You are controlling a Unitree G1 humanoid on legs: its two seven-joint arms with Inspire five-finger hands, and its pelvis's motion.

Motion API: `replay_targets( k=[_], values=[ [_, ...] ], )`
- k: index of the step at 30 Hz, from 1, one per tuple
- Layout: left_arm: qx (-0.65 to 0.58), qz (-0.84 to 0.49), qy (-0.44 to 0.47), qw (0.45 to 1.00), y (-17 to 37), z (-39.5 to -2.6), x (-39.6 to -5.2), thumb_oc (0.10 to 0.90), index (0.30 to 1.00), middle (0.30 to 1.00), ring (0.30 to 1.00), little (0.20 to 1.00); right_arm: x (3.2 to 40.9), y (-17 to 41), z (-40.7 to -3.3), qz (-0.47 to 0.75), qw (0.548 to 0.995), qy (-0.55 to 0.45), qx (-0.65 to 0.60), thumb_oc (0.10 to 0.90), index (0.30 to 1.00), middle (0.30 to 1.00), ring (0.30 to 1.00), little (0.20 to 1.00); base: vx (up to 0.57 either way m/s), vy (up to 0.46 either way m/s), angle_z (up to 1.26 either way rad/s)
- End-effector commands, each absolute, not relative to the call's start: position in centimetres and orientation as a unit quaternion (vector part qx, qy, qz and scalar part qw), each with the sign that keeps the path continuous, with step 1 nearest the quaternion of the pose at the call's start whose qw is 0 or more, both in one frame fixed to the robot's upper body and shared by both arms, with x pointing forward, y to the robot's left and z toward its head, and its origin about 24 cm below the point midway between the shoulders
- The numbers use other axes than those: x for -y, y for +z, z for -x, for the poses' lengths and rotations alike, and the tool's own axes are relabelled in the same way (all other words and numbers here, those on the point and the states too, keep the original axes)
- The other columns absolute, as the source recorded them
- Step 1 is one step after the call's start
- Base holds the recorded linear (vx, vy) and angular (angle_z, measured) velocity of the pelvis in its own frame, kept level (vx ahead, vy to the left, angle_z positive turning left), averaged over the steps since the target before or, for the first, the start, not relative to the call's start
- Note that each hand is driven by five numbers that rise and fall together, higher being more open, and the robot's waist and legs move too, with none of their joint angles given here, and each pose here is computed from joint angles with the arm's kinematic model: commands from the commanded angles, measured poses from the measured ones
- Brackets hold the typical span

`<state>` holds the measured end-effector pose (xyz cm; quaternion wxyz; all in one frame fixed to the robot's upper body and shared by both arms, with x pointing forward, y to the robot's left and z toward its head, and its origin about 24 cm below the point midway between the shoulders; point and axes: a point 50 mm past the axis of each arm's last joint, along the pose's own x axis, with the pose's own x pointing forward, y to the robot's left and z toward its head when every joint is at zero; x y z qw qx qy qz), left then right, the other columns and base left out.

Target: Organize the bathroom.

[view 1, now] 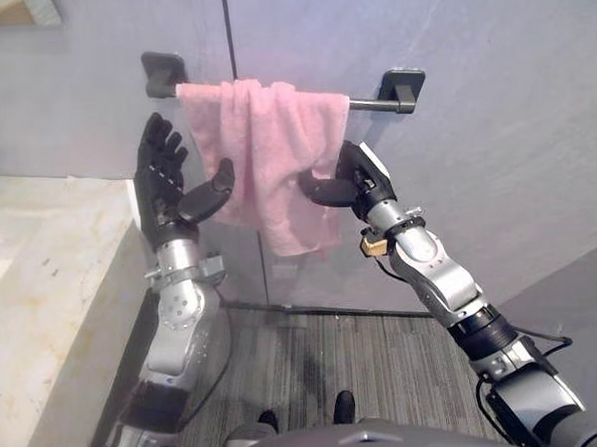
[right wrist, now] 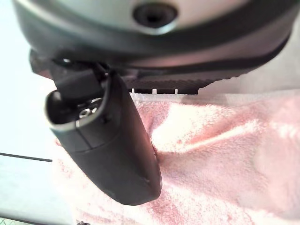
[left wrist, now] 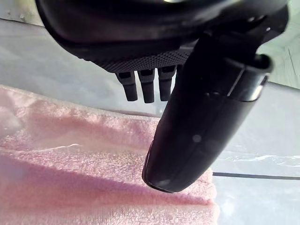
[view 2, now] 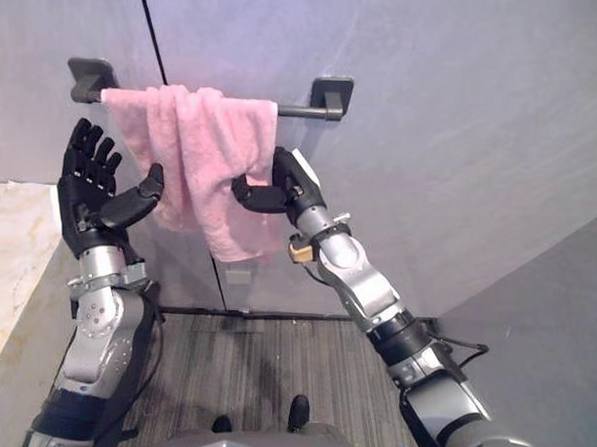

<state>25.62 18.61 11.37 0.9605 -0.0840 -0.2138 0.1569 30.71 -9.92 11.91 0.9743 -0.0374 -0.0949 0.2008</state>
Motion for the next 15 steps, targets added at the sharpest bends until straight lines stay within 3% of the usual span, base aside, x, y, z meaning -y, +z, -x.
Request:
replay_targets(
  k=[1, 7, 9, 10, 11, 13, 15],
  values=[
    [0.318, 0.034, 0.146, 0.936, 15.6, -27.3, -18.8, 0.800, 0.900, 0.900, 0.900, 0.900, 9.6, 14.5, -30.4, 0.031, 0.960, 0.217, 0.172, 0.400, 0.300, 0.300, 0.300, 0.300, 0.03, 0.025, -0.05],
    [0.304, 0.019, 0.154, 0.940, 15.5, -28.2, -19.4, 0.800, 0.900, 0.900, 0.900, 0.900, 9.3, 14.4, -30.4, 0.031, 0.959, 0.225, 0.171, 0.400, 0.300, 0.300, 0.300, 0.300, 0.02, 0.019, -0.04],
    [0.299, 0.016, 0.155, 0.942, 15.4, -28.3, -19.6, 0.670, 0.705, 0.705, 0.705, 0.705, 9.4, 14.3, -30.4, 0.031, 0.959, 0.225, 0.170, 0.400, 0.300, 0.300, 0.300, 0.300, 0.02, 0.016, -0.04],
    [0.298, 0.015, 0.155, 0.942, 15.4, -28.3, -19.6, 0.670, 0.705, 0.705, 0.705, 0.705, 9.4, 14.3, -30.4, 0.031, 0.959, 0.225, 0.170, 0.400, 0.300, 0.300, 0.300, 0.300, 0.00, 0.000, 0.00],
    [0.294, 0.010, 0.153, 0.944, 15.3, -28.3, -19.6, 0.558, 0.538, 0.538, 0.538, 0.538, 9.4, 14.2, -30.3, 0.030, 0.959, 0.223, 0.170, 0.400, 0.300, 0.300, 0.300, 0.300, 0.00, 0.000, 0.00],
    [0.292, 0.003, 0.150, 0.944, 15.2, -28.3, -19.6, 0.400, 0.300, 0.300, 0.300, 0.300, 9.6, 14.2, -30.3, 0.027, 0.960, 0.218, 0.171, 0.400, 0.300, 0.300, 0.300, 0.300, 0.00, 0.000, 0.00],
    [0.287, 0.001, 0.145, 0.947, 15.1, -28.3, -19.7, 0.400, 0.300, 0.300, 0.300, 0.300, 9.7, 14.1, -30.2, 0.025, 0.961, 0.214, 0.171, 0.400, 0.300, 0.300, 0.300, 0.300, 0.00, 0.000, 0.00]
  ],
)
